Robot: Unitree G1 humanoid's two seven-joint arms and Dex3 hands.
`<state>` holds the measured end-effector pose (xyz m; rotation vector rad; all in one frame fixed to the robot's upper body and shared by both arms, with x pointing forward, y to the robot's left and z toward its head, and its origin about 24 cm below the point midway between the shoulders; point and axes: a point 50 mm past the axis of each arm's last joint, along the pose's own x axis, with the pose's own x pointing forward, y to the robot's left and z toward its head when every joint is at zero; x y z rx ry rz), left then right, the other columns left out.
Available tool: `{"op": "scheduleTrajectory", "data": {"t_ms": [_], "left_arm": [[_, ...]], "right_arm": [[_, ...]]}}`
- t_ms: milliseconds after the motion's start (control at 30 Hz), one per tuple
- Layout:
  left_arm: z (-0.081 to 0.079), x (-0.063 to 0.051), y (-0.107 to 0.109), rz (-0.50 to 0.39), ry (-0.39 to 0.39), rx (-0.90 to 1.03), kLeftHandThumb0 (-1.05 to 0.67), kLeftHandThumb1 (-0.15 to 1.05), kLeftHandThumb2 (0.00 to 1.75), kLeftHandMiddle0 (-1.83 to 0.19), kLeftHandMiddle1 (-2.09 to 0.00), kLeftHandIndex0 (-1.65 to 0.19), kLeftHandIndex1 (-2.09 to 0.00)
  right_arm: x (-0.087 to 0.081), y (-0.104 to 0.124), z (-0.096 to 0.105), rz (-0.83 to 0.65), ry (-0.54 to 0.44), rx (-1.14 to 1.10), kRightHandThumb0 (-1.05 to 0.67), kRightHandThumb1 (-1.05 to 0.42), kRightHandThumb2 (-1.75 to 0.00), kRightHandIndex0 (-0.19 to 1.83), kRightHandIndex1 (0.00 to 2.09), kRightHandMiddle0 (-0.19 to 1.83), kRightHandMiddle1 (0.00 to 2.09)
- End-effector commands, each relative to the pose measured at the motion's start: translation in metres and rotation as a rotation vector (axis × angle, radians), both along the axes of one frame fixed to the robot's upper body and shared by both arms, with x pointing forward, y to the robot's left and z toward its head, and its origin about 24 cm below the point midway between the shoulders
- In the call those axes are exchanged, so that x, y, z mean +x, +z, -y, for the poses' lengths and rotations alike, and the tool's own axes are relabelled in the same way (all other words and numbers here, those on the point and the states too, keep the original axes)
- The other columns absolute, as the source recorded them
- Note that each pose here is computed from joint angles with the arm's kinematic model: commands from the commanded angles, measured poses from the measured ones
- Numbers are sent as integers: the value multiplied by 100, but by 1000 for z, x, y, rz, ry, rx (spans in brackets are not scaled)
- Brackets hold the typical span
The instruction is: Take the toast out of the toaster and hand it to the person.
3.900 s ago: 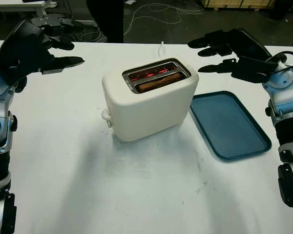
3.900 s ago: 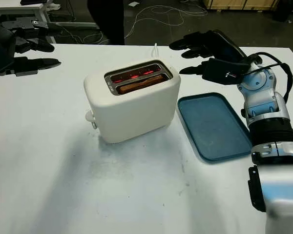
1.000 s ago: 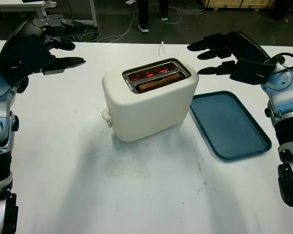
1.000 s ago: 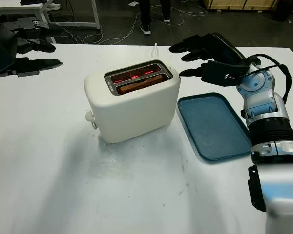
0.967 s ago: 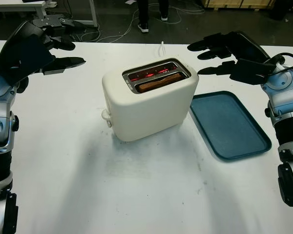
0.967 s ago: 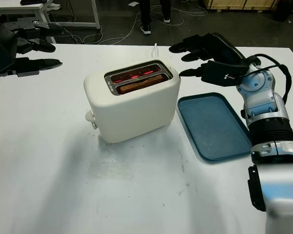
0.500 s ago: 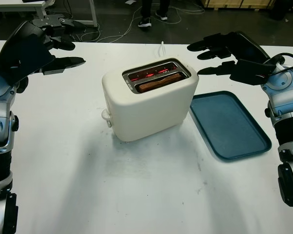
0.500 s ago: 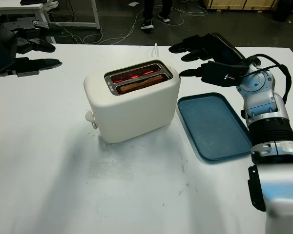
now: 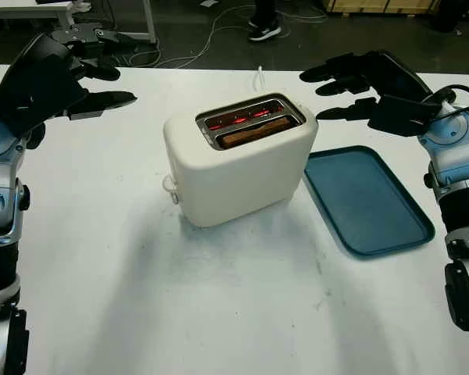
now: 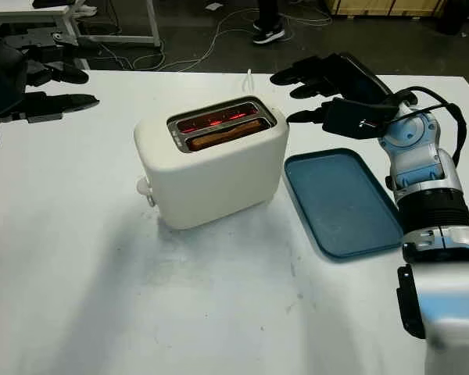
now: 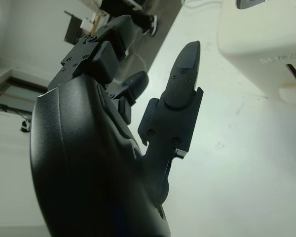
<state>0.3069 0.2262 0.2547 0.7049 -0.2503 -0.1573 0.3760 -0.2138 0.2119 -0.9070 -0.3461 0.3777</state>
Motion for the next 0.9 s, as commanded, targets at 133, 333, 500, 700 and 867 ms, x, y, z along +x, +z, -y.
{"op": "scheduleTrajectory", "data": {"t_ms": [133,333,500,700,867], "left_arm": [[0,-1,2,8,4,0,-28,86,0,-20,-94,-41,-42],[-1,-1,2,12,2,0,-28,86,0,-20,-93,-41,-42],[-1,-1,2,18,-2,29,-30,86,0,-22,-94,-42,-43],[-1,-2,2,12,7,4,-28,85,0,-21,-93,-41,-42],[-1,-1,2,10,7,3,-28,85,0,-20,-93,-41,-43]], "right_arm": [[-1,10,4,39,-10,2,-29,-79,0,86,1,78,0],[-4,19,11,67,-35,24,-22,-79,0,83,0,77,0],[-5,20,12,58,-38,35,-22,-79,0,83,0,77,0],[-6,22,11,74,-44,19,-25,-79,0,84,1,77,0],[-8,24,10,82,-48,22,-17,-78,0,84,1,77,0]]}}
